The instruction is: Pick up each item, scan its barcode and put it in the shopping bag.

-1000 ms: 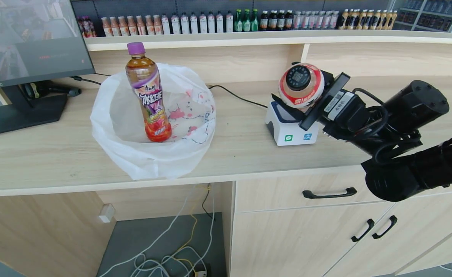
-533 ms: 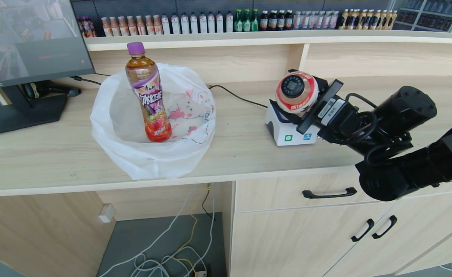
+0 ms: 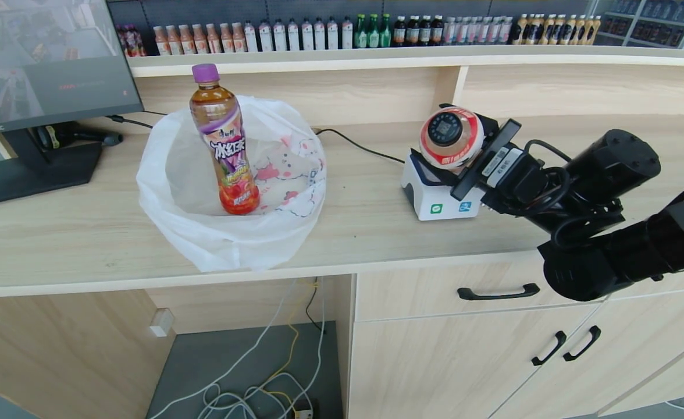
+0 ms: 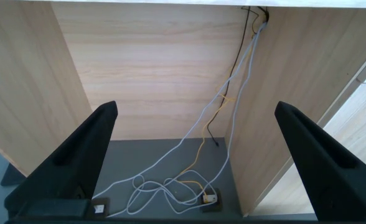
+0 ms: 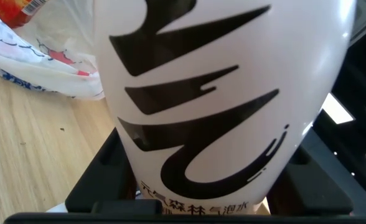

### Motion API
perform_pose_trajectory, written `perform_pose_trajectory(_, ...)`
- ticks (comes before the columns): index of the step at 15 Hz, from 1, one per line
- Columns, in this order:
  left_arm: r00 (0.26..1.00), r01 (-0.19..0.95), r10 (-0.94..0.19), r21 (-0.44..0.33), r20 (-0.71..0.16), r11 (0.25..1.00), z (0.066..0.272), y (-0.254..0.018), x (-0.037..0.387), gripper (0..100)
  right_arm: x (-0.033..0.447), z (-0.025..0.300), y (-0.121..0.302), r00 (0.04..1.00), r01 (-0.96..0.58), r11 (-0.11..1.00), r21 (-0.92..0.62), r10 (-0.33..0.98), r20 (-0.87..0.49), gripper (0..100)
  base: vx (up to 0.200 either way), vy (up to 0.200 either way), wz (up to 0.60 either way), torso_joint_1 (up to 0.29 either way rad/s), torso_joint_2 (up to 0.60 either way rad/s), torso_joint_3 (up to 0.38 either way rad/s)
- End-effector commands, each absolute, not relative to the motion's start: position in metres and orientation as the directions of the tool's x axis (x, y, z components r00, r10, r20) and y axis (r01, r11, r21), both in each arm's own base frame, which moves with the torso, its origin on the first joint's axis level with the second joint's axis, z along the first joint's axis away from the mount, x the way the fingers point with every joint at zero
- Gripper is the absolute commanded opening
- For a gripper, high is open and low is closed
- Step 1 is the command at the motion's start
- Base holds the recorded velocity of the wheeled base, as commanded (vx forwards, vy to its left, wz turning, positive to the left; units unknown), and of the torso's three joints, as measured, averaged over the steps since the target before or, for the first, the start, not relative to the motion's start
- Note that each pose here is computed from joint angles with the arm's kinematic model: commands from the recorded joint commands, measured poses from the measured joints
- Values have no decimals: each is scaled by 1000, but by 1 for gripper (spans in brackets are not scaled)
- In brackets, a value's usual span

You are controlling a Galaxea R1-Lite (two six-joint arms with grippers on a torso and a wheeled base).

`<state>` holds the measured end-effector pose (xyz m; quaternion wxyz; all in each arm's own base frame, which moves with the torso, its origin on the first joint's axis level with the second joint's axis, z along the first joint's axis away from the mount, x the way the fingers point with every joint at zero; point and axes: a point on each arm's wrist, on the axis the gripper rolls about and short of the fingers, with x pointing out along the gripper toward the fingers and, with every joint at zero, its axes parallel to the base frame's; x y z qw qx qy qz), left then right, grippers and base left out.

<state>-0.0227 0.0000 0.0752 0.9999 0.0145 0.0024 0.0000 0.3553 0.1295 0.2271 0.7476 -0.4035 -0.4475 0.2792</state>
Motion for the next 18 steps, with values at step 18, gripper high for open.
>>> perform_pose_trajectory(18, 1000, 0, 0, 29, -5, 1000, 75, 0, -23, 100, 348, 225, 127, 454, -67, 521, -851, 775, 440, 0, 0, 0, 0, 0, 0, 0)
